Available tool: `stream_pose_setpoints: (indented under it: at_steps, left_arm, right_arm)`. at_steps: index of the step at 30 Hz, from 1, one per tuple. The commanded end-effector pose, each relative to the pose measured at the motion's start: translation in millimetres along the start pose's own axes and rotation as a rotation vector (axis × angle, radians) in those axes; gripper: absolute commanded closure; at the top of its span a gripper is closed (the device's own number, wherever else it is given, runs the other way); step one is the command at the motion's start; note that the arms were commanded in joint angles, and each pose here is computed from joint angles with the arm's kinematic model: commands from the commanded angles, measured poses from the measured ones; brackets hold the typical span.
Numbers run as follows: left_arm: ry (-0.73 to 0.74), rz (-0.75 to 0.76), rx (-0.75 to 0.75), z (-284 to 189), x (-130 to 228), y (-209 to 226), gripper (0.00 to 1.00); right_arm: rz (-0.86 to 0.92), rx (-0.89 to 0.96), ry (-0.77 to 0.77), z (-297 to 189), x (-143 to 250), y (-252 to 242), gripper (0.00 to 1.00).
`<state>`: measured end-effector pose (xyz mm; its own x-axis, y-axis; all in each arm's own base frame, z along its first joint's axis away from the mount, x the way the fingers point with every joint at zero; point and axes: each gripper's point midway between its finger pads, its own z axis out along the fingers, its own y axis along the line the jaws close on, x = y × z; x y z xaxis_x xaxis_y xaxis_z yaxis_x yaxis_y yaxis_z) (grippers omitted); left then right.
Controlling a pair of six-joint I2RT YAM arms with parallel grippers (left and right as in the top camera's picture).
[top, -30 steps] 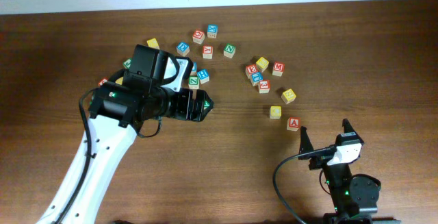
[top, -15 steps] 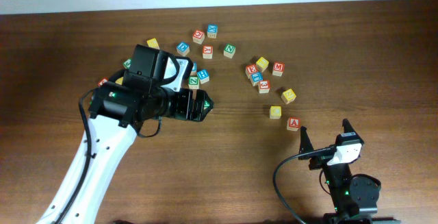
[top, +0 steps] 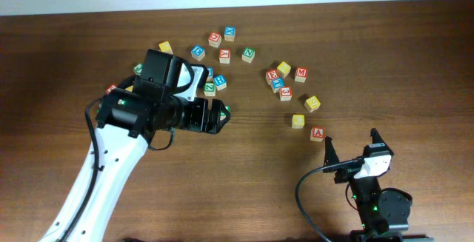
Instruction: Spell out CVPR
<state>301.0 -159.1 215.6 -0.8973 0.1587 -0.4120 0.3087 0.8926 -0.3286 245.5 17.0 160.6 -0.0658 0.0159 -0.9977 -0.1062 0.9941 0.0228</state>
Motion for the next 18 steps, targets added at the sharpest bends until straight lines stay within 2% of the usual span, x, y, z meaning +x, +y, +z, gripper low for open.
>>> stream_pose_setpoints:
  at_steps: [1,8,14,18]
  left_arm:
    - [-0.015,-0.002,0.008,-7.6,-6.0,-5.1,0.01]
    - [0.11,-0.041,-0.028,-15.4,23.9,0.0,0.01]
    - [0.106,-0.043,-0.046,-4.8,16.6,5.3,0.01]
    - [0.164,-0.06,-0.055,16.0,17.8,11.8,0.01]
  right_arm:
    - [0.002,0.015,0.006,-0.1,2.8,-3.1,0.02]
    - [0.002,0.015,0.006,-0.1,2.8,-3.1,0.02]
    - [0.002,0.015,0.006,-0.1,2.8,-3.1,0.02]
    - [0.002,0.015,0.006,-0.1,2.8,-3.1,0.02]
